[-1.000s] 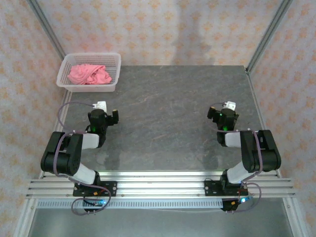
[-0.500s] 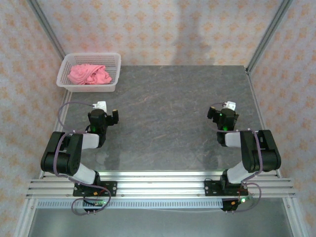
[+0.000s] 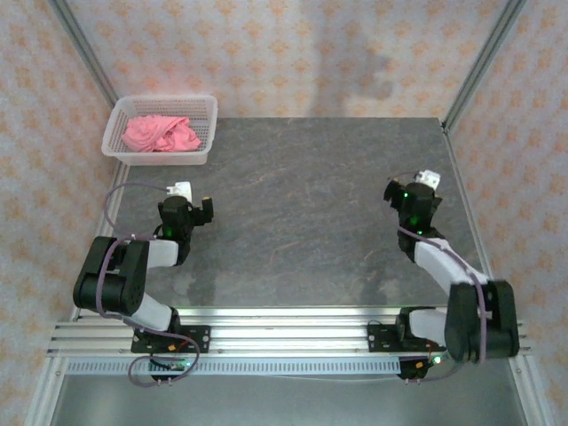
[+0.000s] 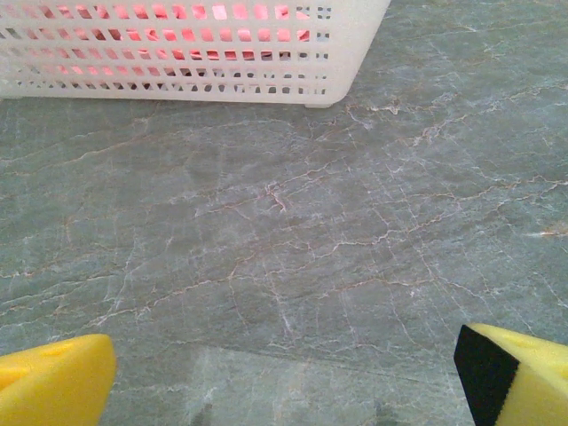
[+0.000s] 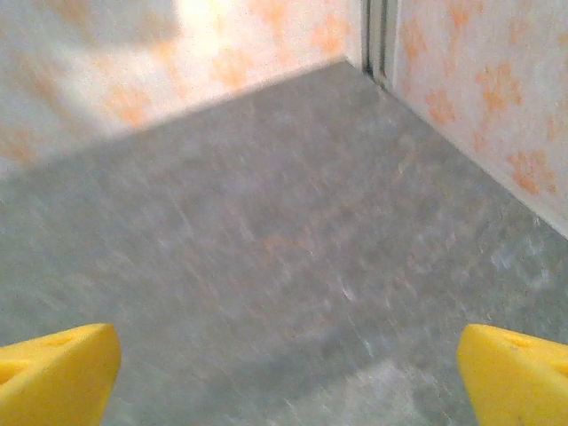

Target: Fold the inside-out t-shirt

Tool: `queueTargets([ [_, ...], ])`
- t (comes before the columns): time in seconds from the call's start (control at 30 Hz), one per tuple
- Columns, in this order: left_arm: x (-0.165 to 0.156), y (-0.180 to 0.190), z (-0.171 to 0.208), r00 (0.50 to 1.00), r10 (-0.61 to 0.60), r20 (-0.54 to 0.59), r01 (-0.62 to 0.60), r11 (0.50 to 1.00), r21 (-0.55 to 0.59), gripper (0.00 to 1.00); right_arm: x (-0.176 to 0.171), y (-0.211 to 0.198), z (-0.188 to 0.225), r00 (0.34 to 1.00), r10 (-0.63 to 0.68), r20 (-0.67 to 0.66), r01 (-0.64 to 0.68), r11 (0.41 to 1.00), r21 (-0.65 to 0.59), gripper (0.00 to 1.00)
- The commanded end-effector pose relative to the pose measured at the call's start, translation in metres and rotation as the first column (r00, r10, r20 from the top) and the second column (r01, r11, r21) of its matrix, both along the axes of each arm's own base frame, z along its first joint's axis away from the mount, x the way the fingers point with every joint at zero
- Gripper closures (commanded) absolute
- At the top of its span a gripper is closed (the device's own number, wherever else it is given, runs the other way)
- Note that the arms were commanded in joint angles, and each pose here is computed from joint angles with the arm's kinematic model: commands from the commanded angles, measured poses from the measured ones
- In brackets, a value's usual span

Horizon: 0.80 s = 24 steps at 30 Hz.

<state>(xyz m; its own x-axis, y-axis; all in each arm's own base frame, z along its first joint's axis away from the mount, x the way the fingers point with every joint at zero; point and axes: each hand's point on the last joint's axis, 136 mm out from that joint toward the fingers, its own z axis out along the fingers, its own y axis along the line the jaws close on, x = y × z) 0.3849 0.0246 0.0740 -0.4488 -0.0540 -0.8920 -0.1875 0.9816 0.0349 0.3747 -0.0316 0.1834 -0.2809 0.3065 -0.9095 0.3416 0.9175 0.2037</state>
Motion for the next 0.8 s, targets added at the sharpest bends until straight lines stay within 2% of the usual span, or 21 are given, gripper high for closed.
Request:
queueTargets([
  [0.0,0.009,0.001,0.021,0.998,0.007,0.064,-0.008,1.000,0.015,0.00,-0.027,0.018,0.023,0.995,-0.048,-0.092,0.068,0.972,0.227,0.06],
  [0.07,0.010,0.009,0.033,0.996,0.058,0.062,-0.059,0.998,0.017,0.00,-0.034,0.049,0.036,0.989,0.029,-0.143,0.013,0.960,0.281,0.06],
  [0.17,0.006,0.029,0.065,0.979,0.201,0.008,-0.202,0.979,0.009,0.00,-0.043,0.102,0.053,0.957,0.185,-0.225,-0.117,0.951,0.285,0.04],
  [0.2,0.004,0.036,0.079,0.965,0.263,-0.008,-0.263,0.965,-0.015,0.00,-0.046,0.118,0.058,0.941,0.229,-0.249,-0.154,0.945,0.289,0.03],
  [0.3,0.019,0.029,0.128,0.965,0.263,0.021,-0.258,0.958,-0.129,0.00,-0.045,0.150,0.066,0.908,0.299,-0.294,-0.212,0.932,0.294,0.03],
  [0.33,0.023,0.030,0.135,0.954,0.299,0.004,-0.293,0.939,-0.181,0.00,-0.042,0.159,0.069,0.901,0.312,-0.302,-0.222,0.929,0.296,0.03],
  [0.4,0.042,0.037,0.158,0.926,0.375,-0.043,-0.371,0.882,-0.291,0.00,-0.033,0.174,0.074,0.892,0.335,-0.304,-0.239,0.920,0.311,0.02],
  [0.5,0.070,0.053,0.168,0.857,0.469,-0.211,-0.514,0.775,-0.367,0.00,-0.021,0.186,0.073,0.879,0.346,-0.328,-0.241,0.916,0.321,0.02],
  [0.6,0.101,0.075,0.162,0.773,0.521,-0.363,-0.635,0.644,-0.427,0.04,-0.016,0.188,0.068,0.867,0.324,-0.379,-0.213,0.928,0.306,0.00],
  [0.63,0.113,0.082,0.149,0.745,0.531,-0.404,-0.667,0.601,-0.441,0.06,-0.015,0.187,0.068,0.865,0.315,-0.389,-0.204,0.931,0.301,0.00],
  [0.7,0.137,0.098,0.138,0.712,0.554,-0.431,-0.700,0.513,-0.497,0.09,-0.016,0.185,0.069,0.867,0.299,-0.398,-0.187,0.937,0.295,0.00],
  [0.77,0.162,0.114,0.128,0.700,0.574,-0.425,-0.706,0.471,-0.528,0.11,-0.017,0.182,0.072,0.876,0.282,-0.392,-0.173,0.941,0.291,0.00],
])
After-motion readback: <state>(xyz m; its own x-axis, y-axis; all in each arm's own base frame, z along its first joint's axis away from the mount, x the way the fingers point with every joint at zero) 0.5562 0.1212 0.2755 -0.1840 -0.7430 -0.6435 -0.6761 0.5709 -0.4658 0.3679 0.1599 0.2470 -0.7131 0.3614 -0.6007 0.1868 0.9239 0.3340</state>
